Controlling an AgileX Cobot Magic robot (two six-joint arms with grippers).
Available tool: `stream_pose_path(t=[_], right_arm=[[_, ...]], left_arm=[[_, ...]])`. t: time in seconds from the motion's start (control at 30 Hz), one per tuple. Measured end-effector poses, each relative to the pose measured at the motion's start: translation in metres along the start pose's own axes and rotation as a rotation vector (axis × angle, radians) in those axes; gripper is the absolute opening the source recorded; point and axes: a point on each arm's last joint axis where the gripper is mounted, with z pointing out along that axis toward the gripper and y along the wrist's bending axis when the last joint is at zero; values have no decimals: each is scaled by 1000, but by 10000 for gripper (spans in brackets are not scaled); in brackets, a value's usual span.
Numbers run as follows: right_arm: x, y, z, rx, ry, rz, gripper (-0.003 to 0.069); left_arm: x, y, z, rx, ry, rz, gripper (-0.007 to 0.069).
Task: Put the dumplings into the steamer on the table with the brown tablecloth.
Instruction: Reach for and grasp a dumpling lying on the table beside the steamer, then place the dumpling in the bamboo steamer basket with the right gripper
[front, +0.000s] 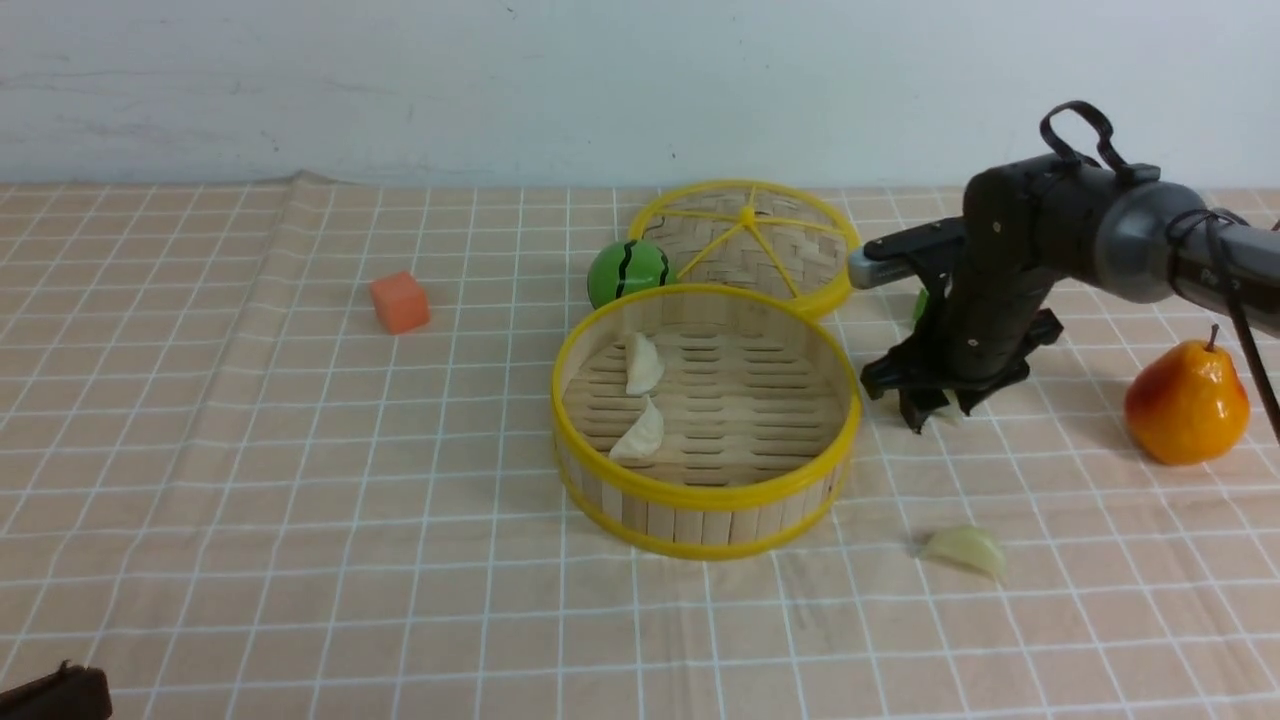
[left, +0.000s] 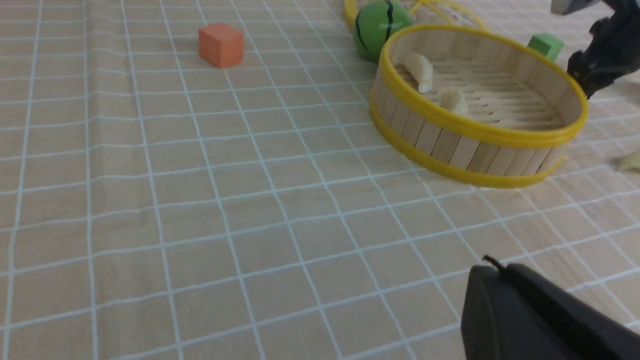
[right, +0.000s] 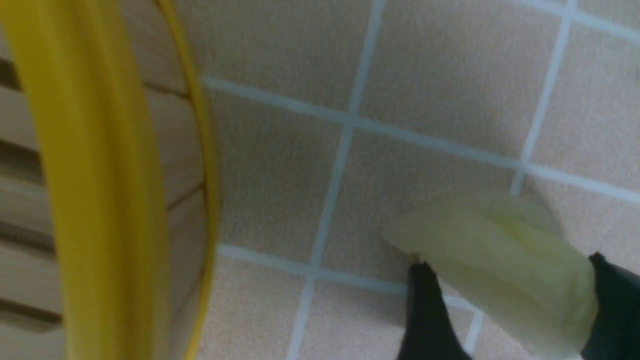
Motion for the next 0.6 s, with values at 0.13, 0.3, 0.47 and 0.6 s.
stream_pose_path(t=[0.13,0.3,0.47,0.6], right_arm=[[1,1,0,-12,10,1,239],[2,1,-3,-13,44,-37,212],[4,1,-12,-17,97,-40,212],[2,0,-26,-16,87,-48,212]], left_arm=[[0,-1,7,-8,32,20,-14],[0,-1,7,-10,28,27,-14],[0,-1,7,-11,29,30,-14],[0,-1,7,-12,27,34,-14]])
